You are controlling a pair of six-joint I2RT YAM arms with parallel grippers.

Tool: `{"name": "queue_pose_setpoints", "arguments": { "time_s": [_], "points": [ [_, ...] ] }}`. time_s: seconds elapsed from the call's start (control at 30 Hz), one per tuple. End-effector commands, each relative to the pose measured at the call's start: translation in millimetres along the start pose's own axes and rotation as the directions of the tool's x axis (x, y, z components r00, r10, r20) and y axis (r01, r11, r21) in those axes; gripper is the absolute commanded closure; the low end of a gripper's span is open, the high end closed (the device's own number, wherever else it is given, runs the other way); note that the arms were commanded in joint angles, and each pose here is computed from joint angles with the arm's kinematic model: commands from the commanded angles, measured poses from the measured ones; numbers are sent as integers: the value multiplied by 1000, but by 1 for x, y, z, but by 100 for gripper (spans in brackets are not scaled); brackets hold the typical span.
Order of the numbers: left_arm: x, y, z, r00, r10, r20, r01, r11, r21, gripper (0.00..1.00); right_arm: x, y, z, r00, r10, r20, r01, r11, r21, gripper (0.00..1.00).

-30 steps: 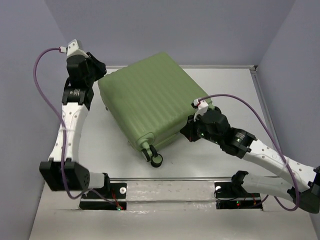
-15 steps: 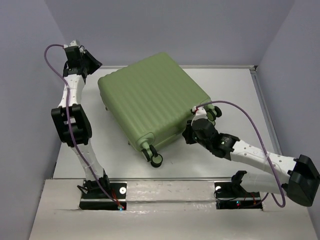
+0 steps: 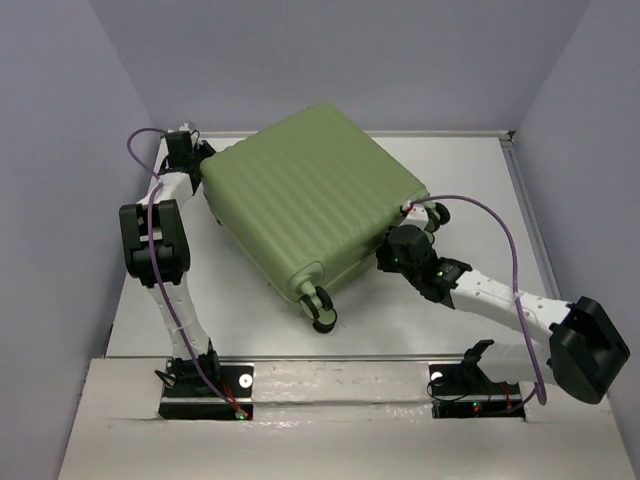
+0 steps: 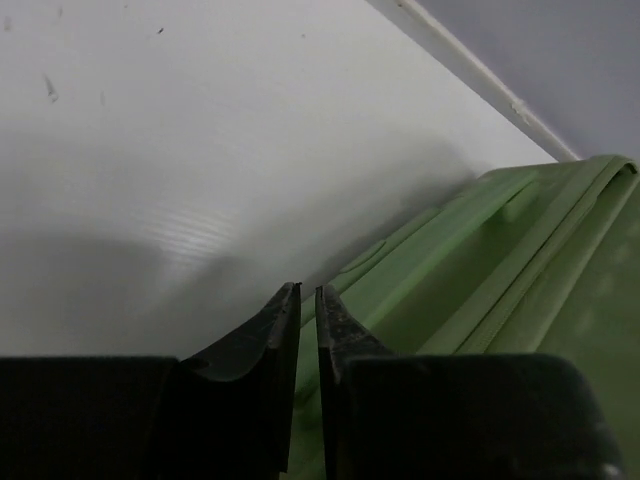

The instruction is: Pack the luggage

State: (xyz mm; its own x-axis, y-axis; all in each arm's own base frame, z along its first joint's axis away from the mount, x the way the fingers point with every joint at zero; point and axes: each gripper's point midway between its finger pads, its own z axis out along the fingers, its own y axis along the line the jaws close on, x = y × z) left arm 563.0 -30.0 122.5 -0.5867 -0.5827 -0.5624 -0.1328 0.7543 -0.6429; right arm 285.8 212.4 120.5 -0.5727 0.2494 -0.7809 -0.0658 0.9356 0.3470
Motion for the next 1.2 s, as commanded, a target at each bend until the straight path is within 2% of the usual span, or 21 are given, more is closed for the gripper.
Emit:
{"name": "queue_pose_setpoints", "arguments": {
  "time_s": [0.0, 0.07, 0.1, 0.13, 0.2, 0.23, 0.3, 0.33, 0.37, 0.4, 0.43, 0.47, 0.53, 0.57, 0.67, 0.7, 0.8, 0.9, 0.93, 1.03, 1.17],
  "points": [
    [59, -24, -19, 998, -23, -61, 28, 996, 81, 78, -72, 47, 10, 979, 122, 164, -90, 978, -189, 93],
    [71, -25, -34, 998, -42, -44, 46, 995, 84, 80, -74, 50, 22, 984, 98, 147, -68, 978, -198, 93],
    [102, -10, -41, 991, -107, -83, 112, 992, 52, 82, -87, 59, 24, 986, 83, 147, -46, 971, -236, 93],
    [94, -25, -55, 994, -105, -26, 107, 988, 110, 83, -92, 63, 28, 988, 73, 136, -36, 965, -258, 93],
    [129, -11, -73, 983, -176, -51, 180, 980, 84, 83, -110, 71, 44, 990, 63, 123, -25, 956, -292, 93],
    [133, -17, -81, 986, -165, -33, 168, 981, 101, 83, -110, 83, 45, 995, 48, 83, -15, 933, -358, 93],
    [148, -22, -108, 991, -136, 5, 135, 985, 103, 83, -105, 86, 64, 1000, 27, 10, -21, 920, -391, 93],
    [145, -40, -128, 994, -94, 49, 86, 985, 152, 82, -125, 100, 62, 1000, 27, 0, -24, 887, -461, 93],
    [160, -28, -126, 995, -97, 24, 94, 989, 117, 82, -129, 105, 66, 1000, 23, -17, -28, 874, -485, 93],
    [165, -31, -145, 995, -81, 59, 73, 988, 133, 82, -117, 103, 79, 995, 9, -99, -59, 859, -508, 91],
    [166, -46, -164, 995, -50, 88, 33, 984, 177, 82, -140, 118, 78, 996, 10, -85, -55, 833, -550, 90],
    [174, -46, -172, 996, -36, 87, 19, 983, 182, 82, -142, 127, 80, 994, 0, -107, -62, 815, -576, 88],
    [198, -40, -184, 997, -17, 69, 5, 986, 169, 81, -125, 131, 97, 972, -34, -233, -116, 793, -598, 79],
    [209, -51, -197, 997, 22, 80, -39, 976, 214, 79, -145, 144, 94, 973, -46, -227, -106, 782, -614, 70],
    [241, -58, -214, 998, 50, 40, -59, 965, 255, 79, -157, 159, 112, 961, -67, -269, -122, 770, -627, 54],
    [248, -60, -217, 998, 51, 33, -58, 961, 272, 79, -161, 161, 116, 960, -67, -271, -122, 773, -623, 44],
    [271, -66, -227, 999, 38, 2, -37, 950, 311, 79, -184, 165, 128, 967, -59, -248, -108, 789, -605, 25],
    [275, -74, -234, 1000, 25, 15, -28, 940, 341, 79, -199, 159, 135, 972, -42, -229, -97, 821, -563, 14],
    [278, -79, -238, 1000, 30, 10, -31, 933, 358, 79, -216, 157, 132, 981, -34, -191, -81, 823, -562, 8],
    [272, -90, -243, 999, 30, 33, -40, 926, 376, 78, -247, 145, 123, 991, -12, -137, -65, 836, -546, 3],
    [261, -104, -247, 997, 45, 57, -64, 919, 389, 78, -289, 138, 82, 999, -36, -5, 28, 836, -548, 7]
  ]
}}
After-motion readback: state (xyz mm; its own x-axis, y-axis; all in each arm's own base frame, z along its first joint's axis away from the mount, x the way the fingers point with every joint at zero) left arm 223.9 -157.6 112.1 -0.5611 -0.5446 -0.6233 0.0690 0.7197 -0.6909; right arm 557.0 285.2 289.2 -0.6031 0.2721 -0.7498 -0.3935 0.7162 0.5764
